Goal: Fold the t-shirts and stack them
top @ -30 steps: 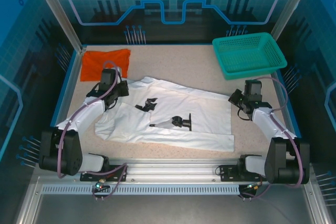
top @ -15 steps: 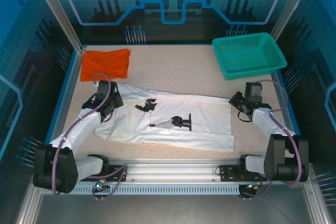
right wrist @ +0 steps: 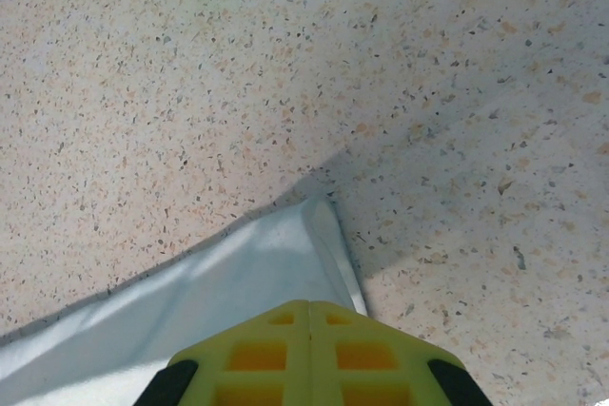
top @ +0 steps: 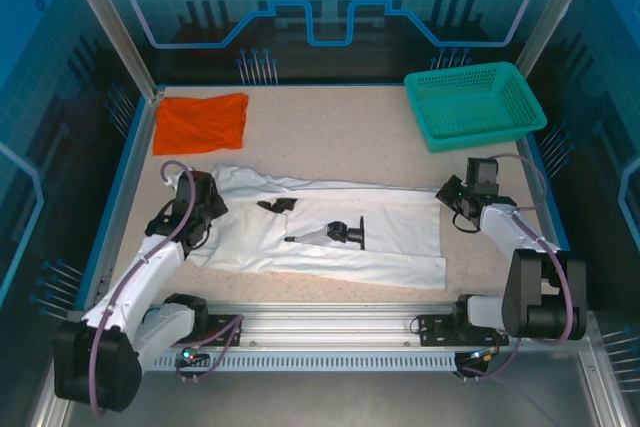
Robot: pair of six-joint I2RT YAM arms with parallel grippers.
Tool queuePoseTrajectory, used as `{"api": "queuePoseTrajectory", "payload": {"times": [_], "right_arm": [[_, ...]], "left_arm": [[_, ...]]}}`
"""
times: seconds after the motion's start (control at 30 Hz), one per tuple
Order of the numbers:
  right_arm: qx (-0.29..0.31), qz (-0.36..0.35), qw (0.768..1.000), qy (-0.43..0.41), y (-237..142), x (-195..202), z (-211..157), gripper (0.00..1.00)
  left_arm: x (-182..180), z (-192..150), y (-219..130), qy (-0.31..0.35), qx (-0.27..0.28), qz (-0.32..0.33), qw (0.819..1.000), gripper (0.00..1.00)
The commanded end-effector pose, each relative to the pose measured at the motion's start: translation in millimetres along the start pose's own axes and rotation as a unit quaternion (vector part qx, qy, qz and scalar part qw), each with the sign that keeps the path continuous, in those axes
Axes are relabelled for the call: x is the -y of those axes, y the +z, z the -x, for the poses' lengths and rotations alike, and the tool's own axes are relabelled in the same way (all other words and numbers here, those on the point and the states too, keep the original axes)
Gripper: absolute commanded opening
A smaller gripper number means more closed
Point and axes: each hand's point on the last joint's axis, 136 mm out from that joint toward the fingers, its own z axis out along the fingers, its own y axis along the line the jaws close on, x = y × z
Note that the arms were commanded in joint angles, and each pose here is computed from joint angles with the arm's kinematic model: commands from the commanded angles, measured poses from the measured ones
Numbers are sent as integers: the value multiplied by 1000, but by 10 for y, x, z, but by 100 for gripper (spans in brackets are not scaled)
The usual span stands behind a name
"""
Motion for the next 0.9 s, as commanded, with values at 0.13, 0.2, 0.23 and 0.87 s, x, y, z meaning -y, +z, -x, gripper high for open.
{"api": "queuePoseTrajectory", "payload": {"times": [0.13,0.2,0.23,0.87], "right_arm": [[1,-23,998,66,-133,216,-53,35],[8,-29,994,101,-195,338,-48,43],[12,-33,993,116,-229,391,-49,46],[-154,22,985,-79,287,-772,-418,31]], "left_arm": [[-495,111,-299,-96,74,80,989,57],[-428,235,-370,-99,93,63,989,63],[-404,294,-394,-98,100,61,988,63],[876,68,762,75,-172,23,982,49]]}}
